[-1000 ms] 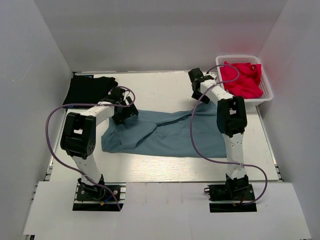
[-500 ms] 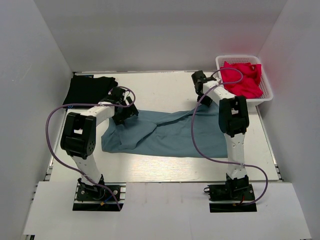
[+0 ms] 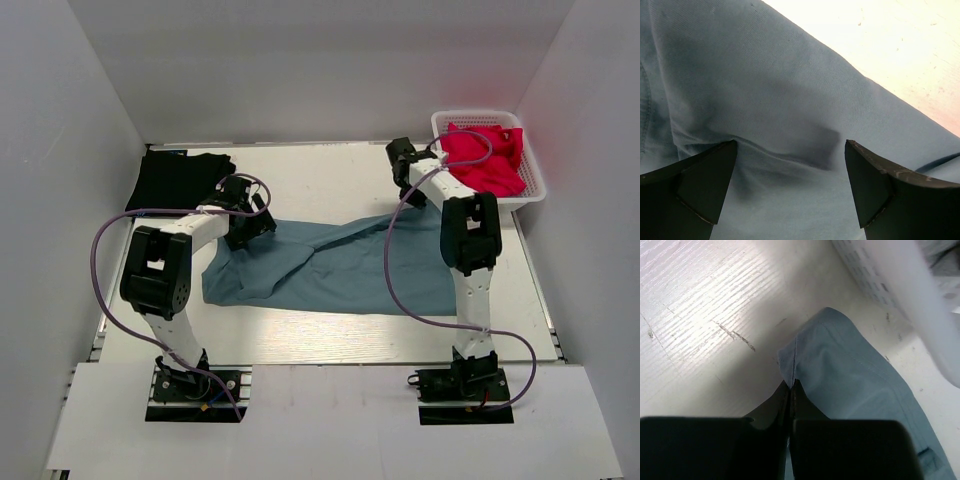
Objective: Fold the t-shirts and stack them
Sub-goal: Fold the other side of the tshirt into a rectangle
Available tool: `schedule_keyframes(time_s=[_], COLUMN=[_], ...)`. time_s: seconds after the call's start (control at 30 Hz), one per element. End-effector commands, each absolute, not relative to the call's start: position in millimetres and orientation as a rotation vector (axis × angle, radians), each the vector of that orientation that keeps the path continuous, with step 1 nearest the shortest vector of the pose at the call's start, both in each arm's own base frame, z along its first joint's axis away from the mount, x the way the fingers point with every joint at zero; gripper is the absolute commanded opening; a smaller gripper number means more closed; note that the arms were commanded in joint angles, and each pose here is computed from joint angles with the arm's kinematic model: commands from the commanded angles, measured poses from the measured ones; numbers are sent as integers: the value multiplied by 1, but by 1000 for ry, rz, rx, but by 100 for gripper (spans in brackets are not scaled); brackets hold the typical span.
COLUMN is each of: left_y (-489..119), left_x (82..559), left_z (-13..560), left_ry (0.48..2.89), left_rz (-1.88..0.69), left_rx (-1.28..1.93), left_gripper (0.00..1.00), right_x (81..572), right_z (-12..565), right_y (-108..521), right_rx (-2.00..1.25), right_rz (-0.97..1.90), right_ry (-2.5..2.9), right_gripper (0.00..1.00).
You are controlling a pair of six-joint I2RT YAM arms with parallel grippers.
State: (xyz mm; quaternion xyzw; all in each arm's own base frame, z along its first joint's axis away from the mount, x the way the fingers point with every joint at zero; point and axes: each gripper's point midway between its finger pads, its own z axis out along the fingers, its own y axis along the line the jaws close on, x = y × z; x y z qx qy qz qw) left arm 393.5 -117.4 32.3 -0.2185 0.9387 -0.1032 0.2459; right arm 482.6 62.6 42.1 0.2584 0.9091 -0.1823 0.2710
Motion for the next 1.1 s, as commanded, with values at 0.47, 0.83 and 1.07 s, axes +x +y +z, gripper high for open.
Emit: schedule_keyframes(time_s=[0.47,0.83,1.07], left_y=[-82,-71,-63], left_x=[341,327,321], left_z=[-4,-3,-3], left_ry=[2713,2730,2730], left_rz=[-17,43,96], left_rx=[-656,-675,-679], left_gripper=[100,100,100], right_x=[380,327,283], right_z=[99,73,72], right_y=[37,3,-29], right_rx=[773,930,1086], right_rz=[-329,-456,-596], right_ry=[2316,2223,2122], right_gripper=[0,5,13])
